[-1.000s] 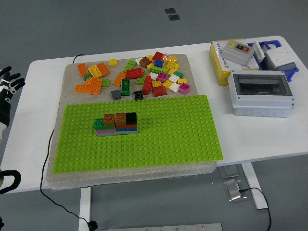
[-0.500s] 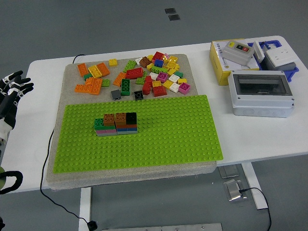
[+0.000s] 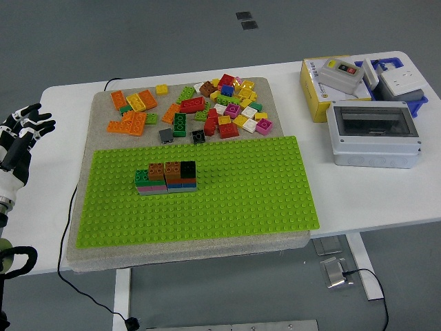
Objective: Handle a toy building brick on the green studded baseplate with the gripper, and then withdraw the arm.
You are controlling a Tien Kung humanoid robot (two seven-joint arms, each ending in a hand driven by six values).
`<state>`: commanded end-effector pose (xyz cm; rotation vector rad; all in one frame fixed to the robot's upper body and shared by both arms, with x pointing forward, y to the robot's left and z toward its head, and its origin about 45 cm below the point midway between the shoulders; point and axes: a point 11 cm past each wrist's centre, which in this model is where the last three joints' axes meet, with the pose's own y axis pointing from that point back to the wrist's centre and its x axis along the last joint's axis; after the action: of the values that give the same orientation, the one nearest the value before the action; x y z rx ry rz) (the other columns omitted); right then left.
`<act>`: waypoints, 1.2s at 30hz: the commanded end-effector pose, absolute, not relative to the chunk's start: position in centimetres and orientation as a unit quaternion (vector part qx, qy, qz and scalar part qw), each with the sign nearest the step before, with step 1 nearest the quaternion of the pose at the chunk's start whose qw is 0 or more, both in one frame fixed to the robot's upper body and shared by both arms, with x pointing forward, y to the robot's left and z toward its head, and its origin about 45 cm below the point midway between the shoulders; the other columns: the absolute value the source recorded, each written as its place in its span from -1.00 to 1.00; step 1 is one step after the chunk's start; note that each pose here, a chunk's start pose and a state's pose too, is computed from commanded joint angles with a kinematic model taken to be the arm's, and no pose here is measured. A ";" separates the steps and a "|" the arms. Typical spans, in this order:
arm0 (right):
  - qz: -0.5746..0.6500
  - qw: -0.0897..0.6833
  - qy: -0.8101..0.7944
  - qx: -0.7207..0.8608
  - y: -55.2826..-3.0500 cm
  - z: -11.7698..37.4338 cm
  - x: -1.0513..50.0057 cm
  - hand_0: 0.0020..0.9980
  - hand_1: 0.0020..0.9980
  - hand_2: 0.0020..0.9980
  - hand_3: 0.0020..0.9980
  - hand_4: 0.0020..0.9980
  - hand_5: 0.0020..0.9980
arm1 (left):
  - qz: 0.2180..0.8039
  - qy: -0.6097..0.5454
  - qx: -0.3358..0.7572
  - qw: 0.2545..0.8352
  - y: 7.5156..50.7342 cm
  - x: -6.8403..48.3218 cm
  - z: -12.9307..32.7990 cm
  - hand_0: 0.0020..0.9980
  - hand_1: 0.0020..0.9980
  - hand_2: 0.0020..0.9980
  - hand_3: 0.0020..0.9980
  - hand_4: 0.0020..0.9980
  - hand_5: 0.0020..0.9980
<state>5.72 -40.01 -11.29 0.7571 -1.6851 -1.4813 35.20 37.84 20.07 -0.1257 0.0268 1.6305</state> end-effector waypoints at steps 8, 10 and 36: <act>-0.580 0.384 -0.655 0.294 -39.9 -11.4 5.3 0.19 0.07 0.39 0.56 0.28 1.00 | 0.723 0.014 -0.048 0.689 37.5 35.1 19.7 0.42 0.27 0.19 0.27 0.20 -0.14; -0.580 0.385 -0.655 0.294 -39.9 -11.4 5.3 0.19 0.07 0.39 0.56 0.28 1.00 | 0.722 0.014 -0.047 0.690 37.5 35.1 19.6 0.42 0.27 0.19 0.27 0.20 -0.14; -0.663 0.383 -0.577 0.285 -37.5 -11.6 2.5 0.26 0.24 0.45 0.80 0.42 1.00 | 0.716 0.011 -0.030 0.697 37.4 35.0 19.2 0.42 0.27 0.19 0.26 0.19 -0.15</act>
<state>2.49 -37.54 -11.64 0.7261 -1.4713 -1.6911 34.96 37.39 19.17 -0.0666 0.0251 1.5968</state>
